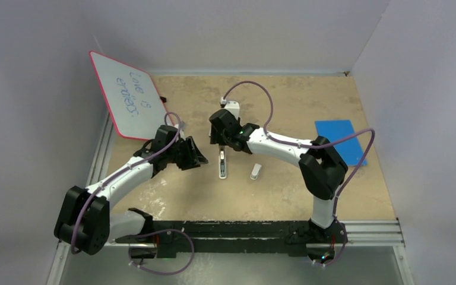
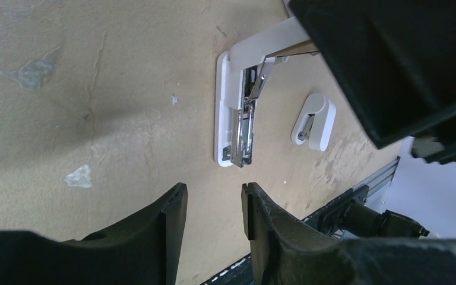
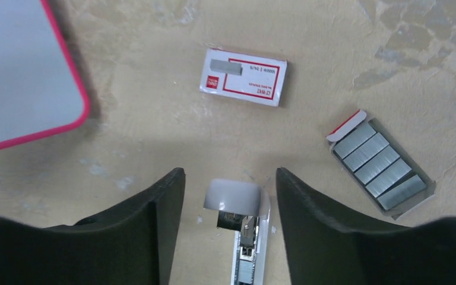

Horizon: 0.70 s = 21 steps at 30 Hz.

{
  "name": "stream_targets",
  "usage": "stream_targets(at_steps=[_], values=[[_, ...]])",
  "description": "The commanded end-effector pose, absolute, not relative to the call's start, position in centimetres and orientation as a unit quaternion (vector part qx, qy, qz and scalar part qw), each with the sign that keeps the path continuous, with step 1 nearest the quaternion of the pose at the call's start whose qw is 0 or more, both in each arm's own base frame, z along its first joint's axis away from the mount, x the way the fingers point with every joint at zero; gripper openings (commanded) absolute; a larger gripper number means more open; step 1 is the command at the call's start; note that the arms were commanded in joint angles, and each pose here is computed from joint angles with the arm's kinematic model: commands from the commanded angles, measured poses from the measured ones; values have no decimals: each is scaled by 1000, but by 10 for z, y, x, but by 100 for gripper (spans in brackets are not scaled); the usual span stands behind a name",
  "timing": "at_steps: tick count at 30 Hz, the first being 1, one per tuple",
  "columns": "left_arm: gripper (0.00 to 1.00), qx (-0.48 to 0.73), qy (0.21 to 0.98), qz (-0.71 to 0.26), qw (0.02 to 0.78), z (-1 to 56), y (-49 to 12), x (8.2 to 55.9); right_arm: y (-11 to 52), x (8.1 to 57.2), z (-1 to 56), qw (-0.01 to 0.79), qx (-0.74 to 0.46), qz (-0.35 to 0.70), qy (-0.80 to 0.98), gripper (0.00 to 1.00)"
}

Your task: Load the staples into the stapler

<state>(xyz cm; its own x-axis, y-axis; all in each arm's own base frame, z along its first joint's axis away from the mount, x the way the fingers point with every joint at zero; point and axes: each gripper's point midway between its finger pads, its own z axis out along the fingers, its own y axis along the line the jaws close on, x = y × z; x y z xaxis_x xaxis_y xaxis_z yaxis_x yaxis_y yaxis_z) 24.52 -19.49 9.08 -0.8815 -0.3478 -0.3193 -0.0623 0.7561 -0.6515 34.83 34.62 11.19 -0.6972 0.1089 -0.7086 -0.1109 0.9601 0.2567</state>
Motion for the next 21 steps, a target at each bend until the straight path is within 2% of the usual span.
stream_targets(at_steps=[1, 7, 13, 18, 21], values=[[39, -99, 901, -362, 216, 96, -205, 250, 352, 350, 129, 403, 7, 135, 905, 55], [37, -87, 900, -386, 180, 85, -216, 244, 348, 348, 126, 405, 21, 117, 907, 40], [38, -79, 894, -417, 147, 75, -230, 242, 352, 346, 128, 410, 14, 119, 904, 32], [27, -73, 897, -415, 136, 58, -238, 243, 355, 343, 129, 412, 5, 133, 901, 31], [17, -71, 902, -408, 124, 46, -243, 242, 358, 342, 128, 410, 0, 137, 902, 31]])
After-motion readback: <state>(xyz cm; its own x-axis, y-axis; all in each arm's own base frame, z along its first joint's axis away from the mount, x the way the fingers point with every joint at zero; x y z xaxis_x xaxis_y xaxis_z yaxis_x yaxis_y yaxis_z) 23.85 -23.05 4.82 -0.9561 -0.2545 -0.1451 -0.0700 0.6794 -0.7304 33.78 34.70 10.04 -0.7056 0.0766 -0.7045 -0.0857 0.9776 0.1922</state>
